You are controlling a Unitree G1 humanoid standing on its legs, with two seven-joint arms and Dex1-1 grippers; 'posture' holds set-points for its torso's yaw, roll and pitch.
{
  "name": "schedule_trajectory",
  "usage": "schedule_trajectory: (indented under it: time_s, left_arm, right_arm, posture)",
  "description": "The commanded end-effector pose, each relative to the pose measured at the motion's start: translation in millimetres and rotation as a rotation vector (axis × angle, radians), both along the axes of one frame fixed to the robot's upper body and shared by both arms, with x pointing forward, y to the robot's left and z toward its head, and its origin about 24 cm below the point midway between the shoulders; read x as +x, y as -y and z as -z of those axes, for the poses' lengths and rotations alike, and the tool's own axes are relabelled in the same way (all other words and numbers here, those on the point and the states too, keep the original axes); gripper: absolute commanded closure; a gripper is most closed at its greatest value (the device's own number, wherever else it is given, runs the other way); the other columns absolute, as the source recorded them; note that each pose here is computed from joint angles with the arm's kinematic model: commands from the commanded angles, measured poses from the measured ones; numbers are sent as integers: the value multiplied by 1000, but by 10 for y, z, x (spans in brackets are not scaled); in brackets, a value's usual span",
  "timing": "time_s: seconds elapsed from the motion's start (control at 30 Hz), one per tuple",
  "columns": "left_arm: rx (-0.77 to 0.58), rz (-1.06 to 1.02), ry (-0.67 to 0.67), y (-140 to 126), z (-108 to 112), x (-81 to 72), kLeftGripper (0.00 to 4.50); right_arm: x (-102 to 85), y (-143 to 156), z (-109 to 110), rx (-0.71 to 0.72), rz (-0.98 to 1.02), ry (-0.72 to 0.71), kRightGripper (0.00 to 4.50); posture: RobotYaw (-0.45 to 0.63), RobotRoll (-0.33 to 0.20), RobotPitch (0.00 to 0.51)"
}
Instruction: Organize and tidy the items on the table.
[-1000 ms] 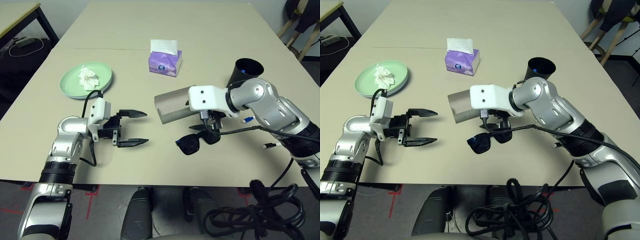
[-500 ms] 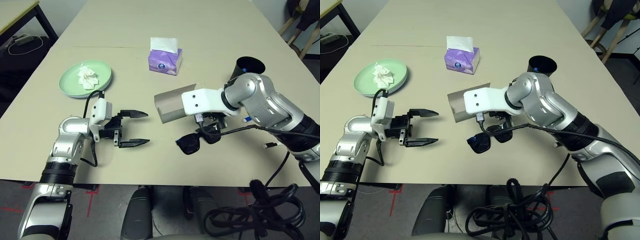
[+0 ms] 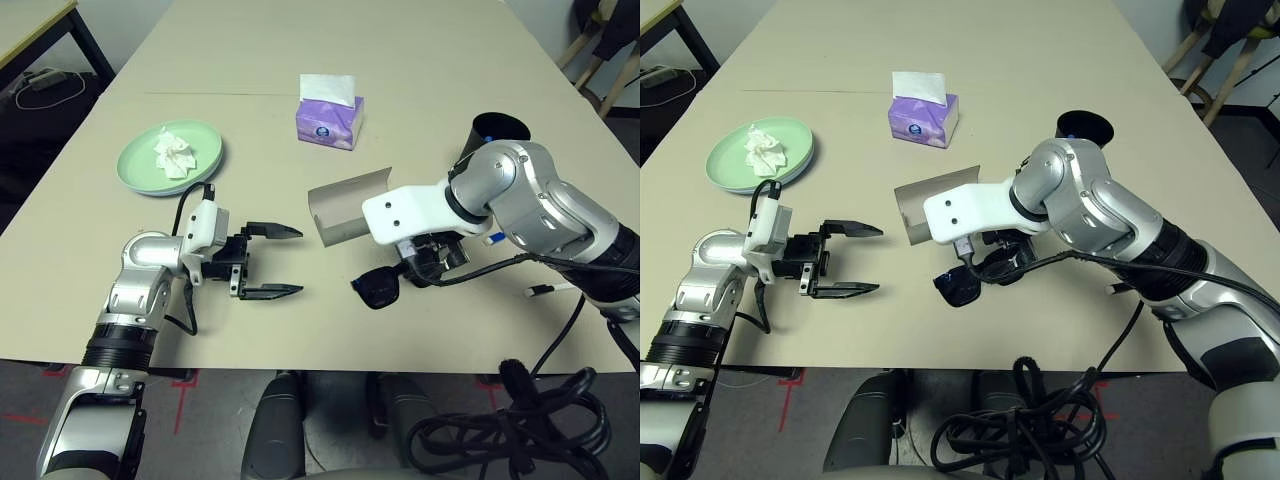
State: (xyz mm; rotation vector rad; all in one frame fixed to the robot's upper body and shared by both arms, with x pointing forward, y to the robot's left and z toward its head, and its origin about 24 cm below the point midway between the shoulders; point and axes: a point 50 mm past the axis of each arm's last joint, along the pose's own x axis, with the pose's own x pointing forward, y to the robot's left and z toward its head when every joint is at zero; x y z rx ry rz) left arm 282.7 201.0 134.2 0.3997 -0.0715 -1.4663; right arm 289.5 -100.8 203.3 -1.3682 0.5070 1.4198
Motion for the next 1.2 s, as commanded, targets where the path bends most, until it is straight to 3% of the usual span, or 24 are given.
schedule_trajectory:
  time_s: [0.03, 1.2]
  left_arm:
    - [5, 31, 16, 58, 2, -35, 14]
    - [2, 20, 41, 122, 20, -18, 14]
  right_arm:
    - [-25, 0, 50, -48, -49, 23, 0]
    - [-37, -55, 195, -118, -95, -26, 0]
  posture:
    - [112, 0, 176]
    - [122, 0, 165]
